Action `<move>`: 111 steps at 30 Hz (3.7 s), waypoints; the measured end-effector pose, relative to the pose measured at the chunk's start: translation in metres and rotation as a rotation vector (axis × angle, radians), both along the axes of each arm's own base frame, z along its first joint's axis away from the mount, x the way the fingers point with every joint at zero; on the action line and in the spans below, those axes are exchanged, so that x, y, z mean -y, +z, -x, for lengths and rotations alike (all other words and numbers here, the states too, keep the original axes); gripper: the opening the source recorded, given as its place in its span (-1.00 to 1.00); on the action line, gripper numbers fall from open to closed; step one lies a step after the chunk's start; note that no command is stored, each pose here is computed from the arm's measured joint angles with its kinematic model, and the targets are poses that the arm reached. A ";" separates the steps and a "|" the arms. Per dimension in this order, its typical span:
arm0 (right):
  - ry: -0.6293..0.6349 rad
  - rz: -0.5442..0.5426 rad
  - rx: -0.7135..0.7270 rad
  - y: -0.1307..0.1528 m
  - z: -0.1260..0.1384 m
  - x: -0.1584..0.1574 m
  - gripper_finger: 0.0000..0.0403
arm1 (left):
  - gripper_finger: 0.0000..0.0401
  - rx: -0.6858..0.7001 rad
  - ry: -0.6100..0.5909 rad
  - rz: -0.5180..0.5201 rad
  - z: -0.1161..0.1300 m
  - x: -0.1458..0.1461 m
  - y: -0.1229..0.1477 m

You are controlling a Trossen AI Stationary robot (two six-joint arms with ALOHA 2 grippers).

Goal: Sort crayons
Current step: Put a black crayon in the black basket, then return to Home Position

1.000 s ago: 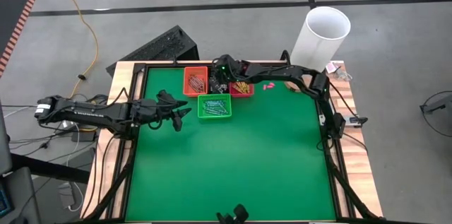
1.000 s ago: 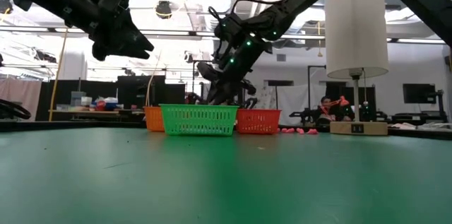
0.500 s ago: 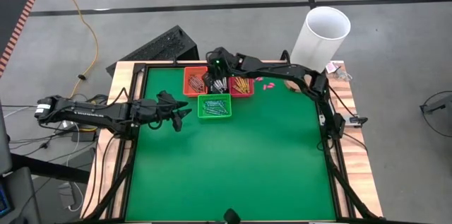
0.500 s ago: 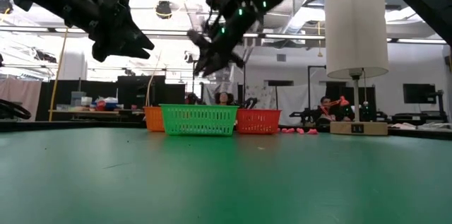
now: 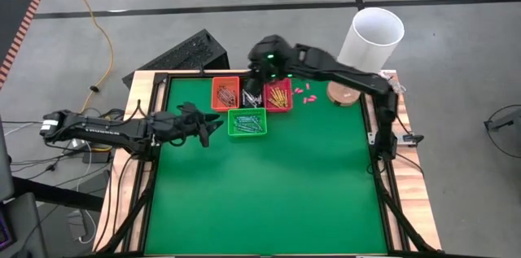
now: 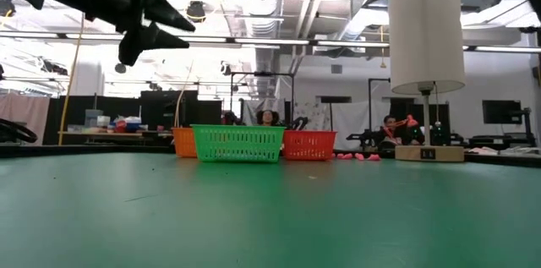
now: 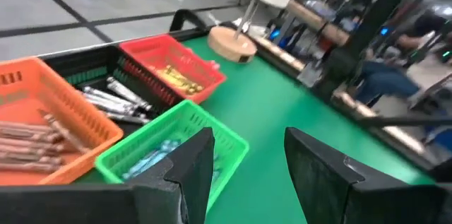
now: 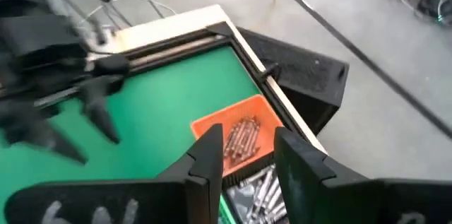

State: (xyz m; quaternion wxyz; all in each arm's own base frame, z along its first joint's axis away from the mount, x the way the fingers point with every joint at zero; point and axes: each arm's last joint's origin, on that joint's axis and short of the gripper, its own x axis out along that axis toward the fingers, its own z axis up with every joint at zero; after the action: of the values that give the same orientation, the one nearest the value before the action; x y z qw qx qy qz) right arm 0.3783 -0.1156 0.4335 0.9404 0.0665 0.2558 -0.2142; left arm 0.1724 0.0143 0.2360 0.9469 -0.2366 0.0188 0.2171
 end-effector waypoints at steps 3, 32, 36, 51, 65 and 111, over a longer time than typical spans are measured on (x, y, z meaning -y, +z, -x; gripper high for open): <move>0.042 0.033 0.033 0.027 0.027 -0.019 -0.39 | -0.19 0.059 -0.039 0.028 -0.001 0.002 0.005; 0.285 0.012 0.115 0.105 0.203 -0.120 -0.39 | -0.19 0.001 -0.162 -0.134 0.047 0.006 0.189; 0.327 0.032 0.153 0.110 0.215 -0.126 -0.39 | -0.19 0.076 -0.167 -0.209 0.075 0.006 0.216; 0.248 0.084 0.264 0.113 0.258 -0.134 -0.39 | -0.19 0.166 -0.052 -0.265 0.172 0.004 0.212; 0.216 0.021 0.386 0.061 0.280 -0.138 -0.39 | -0.19 0.197 0.021 -0.228 0.161 0.002 0.158; 0.228 -0.129 0.801 -0.148 0.334 -0.119 -0.39 | -0.19 0.201 -0.084 -0.087 0.085 0.004 0.046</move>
State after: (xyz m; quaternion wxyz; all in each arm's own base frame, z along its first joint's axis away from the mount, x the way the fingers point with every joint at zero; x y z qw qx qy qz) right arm 0.0439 0.0036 0.2858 0.9771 0.1744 -0.1114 -0.0493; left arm 0.0874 0.0100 0.2821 0.9616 -0.2148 -0.0759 0.1529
